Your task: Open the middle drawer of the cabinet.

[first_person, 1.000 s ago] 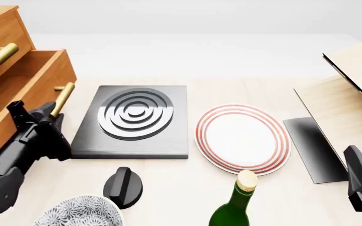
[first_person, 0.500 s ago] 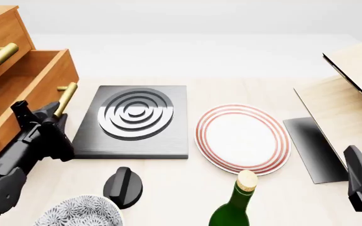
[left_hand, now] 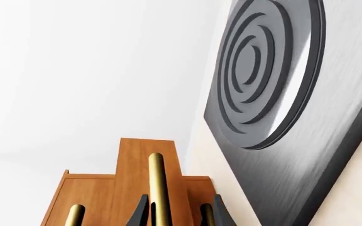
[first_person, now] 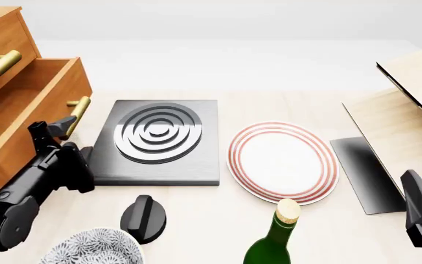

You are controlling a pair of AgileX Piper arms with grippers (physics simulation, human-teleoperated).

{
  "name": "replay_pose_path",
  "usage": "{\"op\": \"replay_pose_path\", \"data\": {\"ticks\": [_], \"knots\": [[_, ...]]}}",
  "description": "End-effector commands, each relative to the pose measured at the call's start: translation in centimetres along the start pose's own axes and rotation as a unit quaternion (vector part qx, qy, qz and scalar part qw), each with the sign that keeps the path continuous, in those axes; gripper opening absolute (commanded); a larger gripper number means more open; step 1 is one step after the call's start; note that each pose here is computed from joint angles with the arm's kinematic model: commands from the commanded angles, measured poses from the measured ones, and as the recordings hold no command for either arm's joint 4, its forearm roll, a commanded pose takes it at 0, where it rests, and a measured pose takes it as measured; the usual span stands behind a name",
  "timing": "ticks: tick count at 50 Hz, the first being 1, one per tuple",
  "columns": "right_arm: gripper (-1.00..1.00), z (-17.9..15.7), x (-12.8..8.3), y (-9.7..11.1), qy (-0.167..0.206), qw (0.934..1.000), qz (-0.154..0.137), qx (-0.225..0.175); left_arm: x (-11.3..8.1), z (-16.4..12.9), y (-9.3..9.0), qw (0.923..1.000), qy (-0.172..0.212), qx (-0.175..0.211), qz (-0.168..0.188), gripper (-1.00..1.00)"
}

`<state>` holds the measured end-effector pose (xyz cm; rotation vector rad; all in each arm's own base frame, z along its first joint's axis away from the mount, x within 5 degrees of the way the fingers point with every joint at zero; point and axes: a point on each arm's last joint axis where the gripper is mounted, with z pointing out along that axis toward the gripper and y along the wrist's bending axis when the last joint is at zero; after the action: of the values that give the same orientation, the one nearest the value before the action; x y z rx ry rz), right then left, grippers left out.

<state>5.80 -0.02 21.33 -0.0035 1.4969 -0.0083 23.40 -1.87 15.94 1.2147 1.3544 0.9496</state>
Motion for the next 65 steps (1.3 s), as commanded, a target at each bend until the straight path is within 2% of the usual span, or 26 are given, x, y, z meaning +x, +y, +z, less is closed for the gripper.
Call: {"op": "replay_pose_path", "data": {"ticks": [1,36,47,65], "knots": [[1.0,0.0,0.0,0.0,-0.001,1.0,0.001,0.0,-0.1,-0.1,0.2,1.0,-0.002,0.002,-0.005,1.0],[1.0,0.0,0.0,0.0,-0.001,1.0,0.001,0.0,-0.9,-1.9,1.5,0.9998,-0.016,-0.008,-0.001,1.0],[1.0,0.0,0.0,0.0,-0.001,1.0,0.001,0.0,-1.6,-2.7,1.6,0.9995,-0.031,-0.003,-0.009,1.0],[1.0,0.0,0.0,0.0,-0.001,1.0,0.001,0.0,-2.8,-4.1,2.8,0.9981,-0.059,-0.013,-0.017,1.0]]}}
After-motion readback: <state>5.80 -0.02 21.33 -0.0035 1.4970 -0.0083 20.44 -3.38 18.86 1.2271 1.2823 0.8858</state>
